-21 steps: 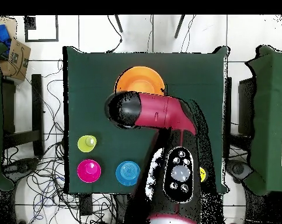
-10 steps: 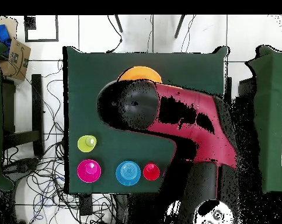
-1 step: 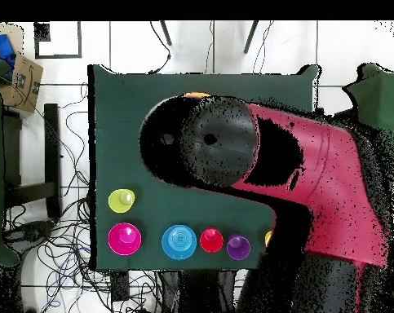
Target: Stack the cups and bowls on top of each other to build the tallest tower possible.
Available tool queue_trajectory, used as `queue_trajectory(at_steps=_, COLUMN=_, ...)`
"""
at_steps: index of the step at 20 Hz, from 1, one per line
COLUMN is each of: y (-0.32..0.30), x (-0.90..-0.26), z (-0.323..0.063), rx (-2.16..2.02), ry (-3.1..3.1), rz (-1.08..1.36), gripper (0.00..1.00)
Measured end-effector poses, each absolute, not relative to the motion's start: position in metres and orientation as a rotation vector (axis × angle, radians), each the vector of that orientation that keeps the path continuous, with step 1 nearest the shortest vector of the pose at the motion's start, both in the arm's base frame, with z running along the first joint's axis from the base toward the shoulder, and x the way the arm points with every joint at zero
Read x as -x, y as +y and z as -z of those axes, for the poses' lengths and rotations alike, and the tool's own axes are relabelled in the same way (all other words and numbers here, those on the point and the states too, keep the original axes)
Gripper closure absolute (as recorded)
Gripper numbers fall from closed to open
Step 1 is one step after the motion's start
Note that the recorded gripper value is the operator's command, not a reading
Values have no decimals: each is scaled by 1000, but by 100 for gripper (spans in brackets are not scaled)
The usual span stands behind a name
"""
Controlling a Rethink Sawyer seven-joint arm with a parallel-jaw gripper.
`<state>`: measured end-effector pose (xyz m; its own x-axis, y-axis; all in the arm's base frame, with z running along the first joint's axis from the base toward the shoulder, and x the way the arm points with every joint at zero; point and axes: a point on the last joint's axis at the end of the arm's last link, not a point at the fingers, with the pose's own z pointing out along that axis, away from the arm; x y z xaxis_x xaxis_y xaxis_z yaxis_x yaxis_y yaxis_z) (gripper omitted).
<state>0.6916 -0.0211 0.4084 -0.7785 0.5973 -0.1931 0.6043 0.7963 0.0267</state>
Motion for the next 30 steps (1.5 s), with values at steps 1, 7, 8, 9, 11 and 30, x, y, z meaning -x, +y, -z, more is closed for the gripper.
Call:
queue_trajectory(at_steps=1, y=-21, x=-693, z=-408, rx=-939, ry=2787, rz=49, gripper=0)
queue_trajectory(at_steps=7, y=-22, x=-695, z=-383, rx=-912, ry=2735, rz=22, gripper=0)
queue_trajectory(at_steps=8, y=-23, x=-694, z=-376, rx=-909, ry=2724, rz=18, gripper=0)
queue_trajectory(at_steps=9, y=-25, x=-692, z=-366, rx=-907, ry=2711, rz=12, gripper=0)
queue_trajectory(at_steps=11, y=-28, x=-689, z=-353, rx=-909, ry=2701, rz=4, gripper=0)
queue_trajectory(at_steps=30, y=-86, x=-545, z=-228, rx=-867, ry=2838, rz=105, gripper=0)
